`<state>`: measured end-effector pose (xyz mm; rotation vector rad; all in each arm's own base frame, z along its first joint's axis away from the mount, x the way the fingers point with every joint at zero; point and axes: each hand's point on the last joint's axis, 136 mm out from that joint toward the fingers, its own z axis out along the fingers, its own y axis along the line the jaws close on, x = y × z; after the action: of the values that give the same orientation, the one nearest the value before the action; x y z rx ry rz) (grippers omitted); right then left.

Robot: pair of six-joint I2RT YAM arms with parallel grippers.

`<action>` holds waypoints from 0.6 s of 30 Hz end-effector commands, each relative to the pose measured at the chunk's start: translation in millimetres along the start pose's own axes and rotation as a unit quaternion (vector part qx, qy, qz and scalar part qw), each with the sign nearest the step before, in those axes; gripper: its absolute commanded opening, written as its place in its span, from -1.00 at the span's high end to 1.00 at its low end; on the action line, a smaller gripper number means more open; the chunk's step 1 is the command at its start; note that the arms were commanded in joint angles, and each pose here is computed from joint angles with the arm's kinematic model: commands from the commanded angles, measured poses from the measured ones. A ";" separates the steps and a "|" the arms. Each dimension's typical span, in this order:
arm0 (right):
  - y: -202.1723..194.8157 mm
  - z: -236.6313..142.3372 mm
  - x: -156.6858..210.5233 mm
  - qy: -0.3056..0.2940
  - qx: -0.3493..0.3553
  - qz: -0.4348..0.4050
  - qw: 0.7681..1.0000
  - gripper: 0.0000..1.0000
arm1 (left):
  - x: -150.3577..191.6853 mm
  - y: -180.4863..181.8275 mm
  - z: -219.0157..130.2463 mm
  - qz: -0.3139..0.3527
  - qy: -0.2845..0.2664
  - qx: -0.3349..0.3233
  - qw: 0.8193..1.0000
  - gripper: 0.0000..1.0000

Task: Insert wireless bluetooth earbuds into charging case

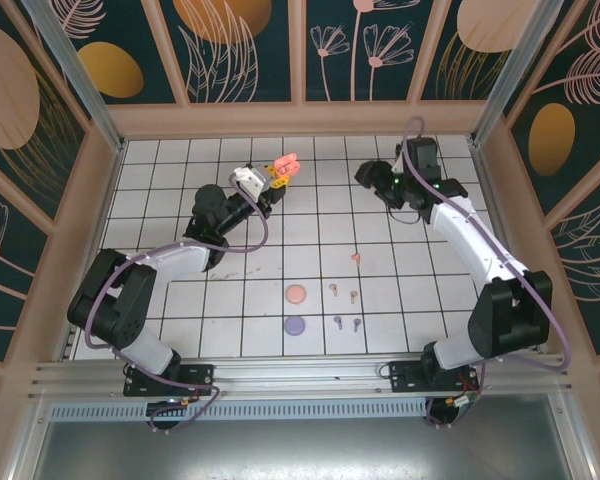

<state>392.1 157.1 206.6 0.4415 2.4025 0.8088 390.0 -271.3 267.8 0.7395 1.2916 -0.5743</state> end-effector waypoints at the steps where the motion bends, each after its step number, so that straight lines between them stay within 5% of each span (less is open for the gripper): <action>1: -52.6 17.8 36.6 0.041 0.103 -0.017 0.994 -0.20 | -20.1 -1.5 -5.3 0.007 -0.031 -0.004 0.999 1.00; 11: -86.0 57.7 107.3 0.126 0.196 -0.137 0.963 0.02 | -20.2 -3.1 -7.7 0.003 -0.034 -0.003 0.999 1.00; 18: -96.9 74.5 122.7 0.168 0.236 -0.204 0.935 0.15 | -21.8 -3.5 -8.8 0.005 -0.033 -0.003 0.999 1.00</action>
<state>325.4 184.4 43.9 0.0417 2.8663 0.2379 386.0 -269.3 268.9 0.7366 1.2804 -0.5739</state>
